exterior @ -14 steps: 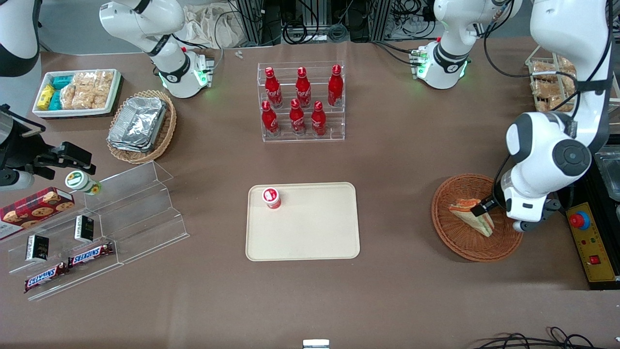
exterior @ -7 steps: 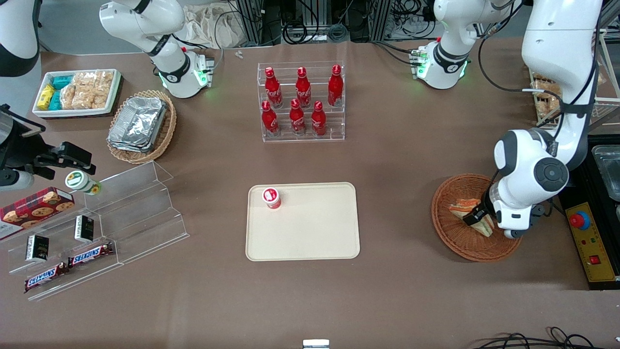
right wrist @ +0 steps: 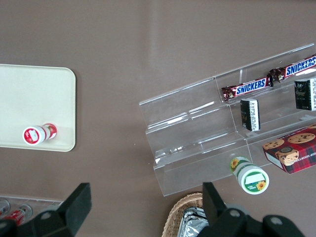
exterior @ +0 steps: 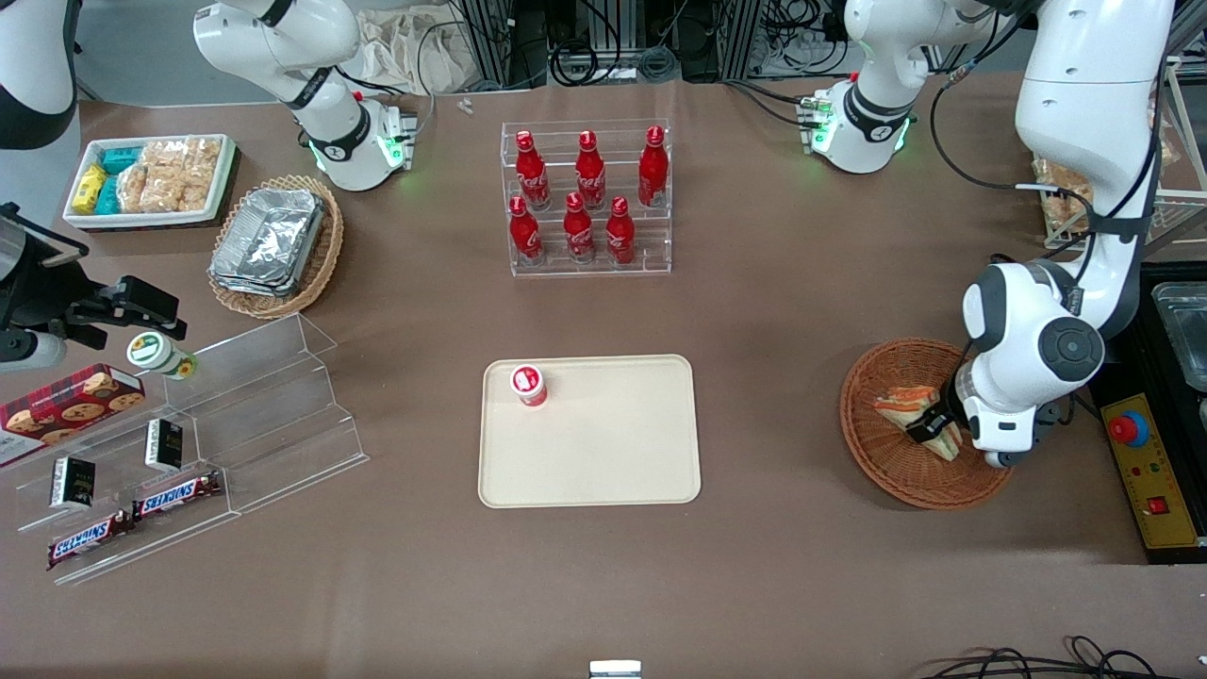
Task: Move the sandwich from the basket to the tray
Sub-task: 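Lift the sandwich up out of the basket with the left gripper, then carry the sandwich over to the cream tray with the left gripper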
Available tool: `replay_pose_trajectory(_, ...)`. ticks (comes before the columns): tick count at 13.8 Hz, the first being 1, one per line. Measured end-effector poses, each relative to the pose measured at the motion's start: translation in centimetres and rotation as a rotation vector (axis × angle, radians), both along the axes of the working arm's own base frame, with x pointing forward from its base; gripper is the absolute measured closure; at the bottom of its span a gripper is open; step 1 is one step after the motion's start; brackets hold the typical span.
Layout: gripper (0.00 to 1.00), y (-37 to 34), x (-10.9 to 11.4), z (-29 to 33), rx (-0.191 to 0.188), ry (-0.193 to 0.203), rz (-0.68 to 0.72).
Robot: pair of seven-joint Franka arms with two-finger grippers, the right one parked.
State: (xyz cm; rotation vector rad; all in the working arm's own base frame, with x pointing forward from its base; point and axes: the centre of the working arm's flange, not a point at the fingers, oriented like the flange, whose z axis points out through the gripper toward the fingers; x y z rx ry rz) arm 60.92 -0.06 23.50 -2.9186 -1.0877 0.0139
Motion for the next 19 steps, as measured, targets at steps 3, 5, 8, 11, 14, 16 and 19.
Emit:
replay_pose_trajectory(3, 0.41, 0.0, 0.3, 0.5, 0.001, -0.014, 0.044)
replay_pose_trajectory(5, 0.62, -0.1, 0.5, 1.9, 0.001, -0.016, 0.065)
replay_pose_trajectory(8, 0.82, -0.8, 0.4, 6.6, 0.007, 0.018, 0.08)
replay_pose_trajectory(11, 0.82, -1.4, 0.3, 14.0, 0.017, 0.095, 0.08)
replay_pose_trajectory(14, 0.82, -2.9, 0.6, 22.0, 0.019, 0.14, 0.06)
replay_pose_trajectory(16, 0.85, -4.7, 0.6, 25.6, 0.015, 0.146, 0.03)
replay_pose_trajectory(19, 0.85, -8.9, 0.1, 27.7, 0.002, 0.147, -0.051)
